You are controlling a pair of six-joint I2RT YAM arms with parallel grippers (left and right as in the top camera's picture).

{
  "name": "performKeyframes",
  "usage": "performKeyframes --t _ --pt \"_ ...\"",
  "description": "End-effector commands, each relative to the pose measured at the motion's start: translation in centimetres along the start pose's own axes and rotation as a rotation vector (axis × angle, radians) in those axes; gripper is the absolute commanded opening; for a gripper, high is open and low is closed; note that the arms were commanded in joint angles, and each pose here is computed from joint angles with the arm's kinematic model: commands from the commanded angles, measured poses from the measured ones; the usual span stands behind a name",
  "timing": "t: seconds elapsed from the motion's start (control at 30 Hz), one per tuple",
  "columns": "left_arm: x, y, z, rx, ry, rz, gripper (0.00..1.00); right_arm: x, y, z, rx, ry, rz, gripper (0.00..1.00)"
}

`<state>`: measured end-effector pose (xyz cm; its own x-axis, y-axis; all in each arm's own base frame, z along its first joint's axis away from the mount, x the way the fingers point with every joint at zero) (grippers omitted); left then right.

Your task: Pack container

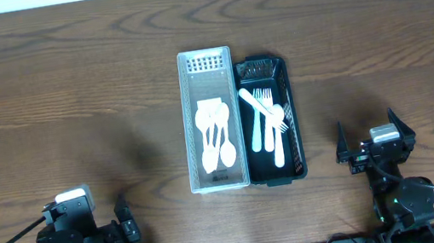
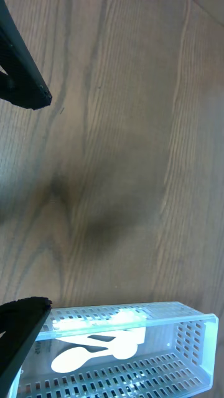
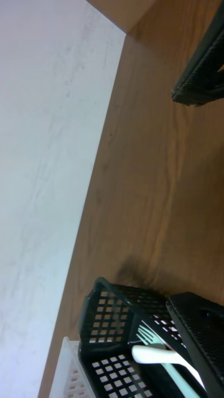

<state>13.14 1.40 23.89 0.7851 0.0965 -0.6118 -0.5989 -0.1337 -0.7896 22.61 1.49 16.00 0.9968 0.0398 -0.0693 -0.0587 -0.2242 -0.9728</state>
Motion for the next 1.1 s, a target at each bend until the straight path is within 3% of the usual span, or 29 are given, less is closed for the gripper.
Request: performKeyframes --t 0.0,0.17,0.47,0.63,0.87,1.07 --pt "-0.1 0.3 0.7 0.04 -0.041 0.004 0.98 0.0 0.1 -0.1 -0.007 0.003 -0.001 0.99" --pt "0.2 0.5 0.7 0.003 -0.026 -0.077 0.98 0.0 0.1 -0.1 -0.007 0.003 -0.001 0.99" --pt "5.7 -0.2 -1.3 -0.01 0.104 -0.406 0.98 0.0 0.1 -0.1 -0.007 0.003 -0.001 0.99" --pt "8.1 -1.3 -2.5 0.068 0.153 -0.539 0.98 0.0 0.1 -0.1 -0.007 0.003 -0.002 0.99" --pt "11.5 0.3 -2.8 0.084 0.168 -0.583 0.98 0.0 0.1 -0.1 -0.007 0.003 -0.001 0.99" --pt "13.0 2.4 -3.1 0.104 0.187 -0.505 0.98 0.0 0.1 -0.1 -0.007 0.003 -0.001 0.99"
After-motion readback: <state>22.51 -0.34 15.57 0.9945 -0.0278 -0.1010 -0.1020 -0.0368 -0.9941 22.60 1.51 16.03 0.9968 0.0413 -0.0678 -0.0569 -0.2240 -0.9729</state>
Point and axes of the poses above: each gripper's point midway between its finger pads, its own x axis out along the fingers, its own z axis along the line the jaws close on, y = z × x, the point moved 2 cm from there along -x, back along the fingers, and after that the axes turned 3 degrees about -x, right-handed, at the moved point
